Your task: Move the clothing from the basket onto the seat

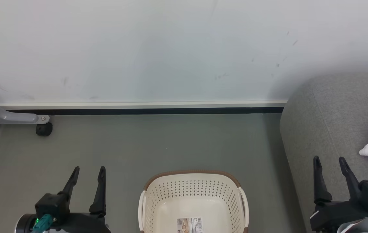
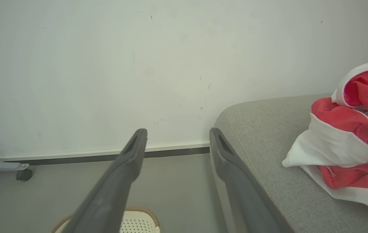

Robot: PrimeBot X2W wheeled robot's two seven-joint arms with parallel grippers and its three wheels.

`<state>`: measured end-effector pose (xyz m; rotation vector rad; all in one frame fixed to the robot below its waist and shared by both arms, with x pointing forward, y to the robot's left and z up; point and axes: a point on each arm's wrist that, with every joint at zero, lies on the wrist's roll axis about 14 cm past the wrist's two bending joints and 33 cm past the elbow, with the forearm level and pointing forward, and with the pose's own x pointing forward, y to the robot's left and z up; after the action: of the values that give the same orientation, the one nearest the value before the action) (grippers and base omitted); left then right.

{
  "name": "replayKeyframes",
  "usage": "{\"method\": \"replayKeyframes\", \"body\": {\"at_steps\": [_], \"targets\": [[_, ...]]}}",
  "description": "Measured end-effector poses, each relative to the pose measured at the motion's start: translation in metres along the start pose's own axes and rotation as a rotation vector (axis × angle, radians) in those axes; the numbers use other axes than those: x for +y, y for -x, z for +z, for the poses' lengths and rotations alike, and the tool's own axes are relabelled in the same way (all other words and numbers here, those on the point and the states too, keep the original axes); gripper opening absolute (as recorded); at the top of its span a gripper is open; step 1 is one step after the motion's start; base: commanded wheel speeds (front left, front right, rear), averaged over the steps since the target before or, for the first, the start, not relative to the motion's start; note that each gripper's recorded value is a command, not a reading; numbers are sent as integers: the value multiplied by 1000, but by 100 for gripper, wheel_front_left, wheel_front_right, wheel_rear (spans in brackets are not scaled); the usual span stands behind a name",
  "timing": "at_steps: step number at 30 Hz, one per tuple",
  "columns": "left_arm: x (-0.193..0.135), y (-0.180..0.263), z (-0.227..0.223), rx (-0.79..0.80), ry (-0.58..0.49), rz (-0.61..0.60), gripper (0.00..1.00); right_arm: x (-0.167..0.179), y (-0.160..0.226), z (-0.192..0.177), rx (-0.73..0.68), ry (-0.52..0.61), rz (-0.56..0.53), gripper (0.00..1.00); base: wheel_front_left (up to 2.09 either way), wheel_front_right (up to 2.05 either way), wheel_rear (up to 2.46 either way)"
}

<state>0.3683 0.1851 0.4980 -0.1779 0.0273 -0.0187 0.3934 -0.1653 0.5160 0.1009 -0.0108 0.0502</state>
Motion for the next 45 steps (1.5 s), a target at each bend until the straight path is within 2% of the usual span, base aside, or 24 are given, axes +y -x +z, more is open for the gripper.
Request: {"method": "replayKeyframes", "body": {"at_steps": [29, 30, 34, 40, 45], "targets": [[4, 0, 4, -20, -41, 22, 100, -6, 5, 8, 25, -5, -27, 100, 0, 0, 0], [4, 1, 1, -13, -38, 22, 0, -5, 5, 6, 34, -5, -27, 0, 0, 0, 0], [3, 9, -20, 50, -21, 34, 0, -5, 13, -16, 99, -21, -36, 0, 0, 0, 0], [7, 9, -21, 58, 17, 47, 0, -8, 14, -20, 117, -58, -46, 0, 0, 0, 0], [9, 7, -24, 85, 115, 61, 0, -13, 16, -24, 136, -147, -66, 0, 0, 0, 0]]}}
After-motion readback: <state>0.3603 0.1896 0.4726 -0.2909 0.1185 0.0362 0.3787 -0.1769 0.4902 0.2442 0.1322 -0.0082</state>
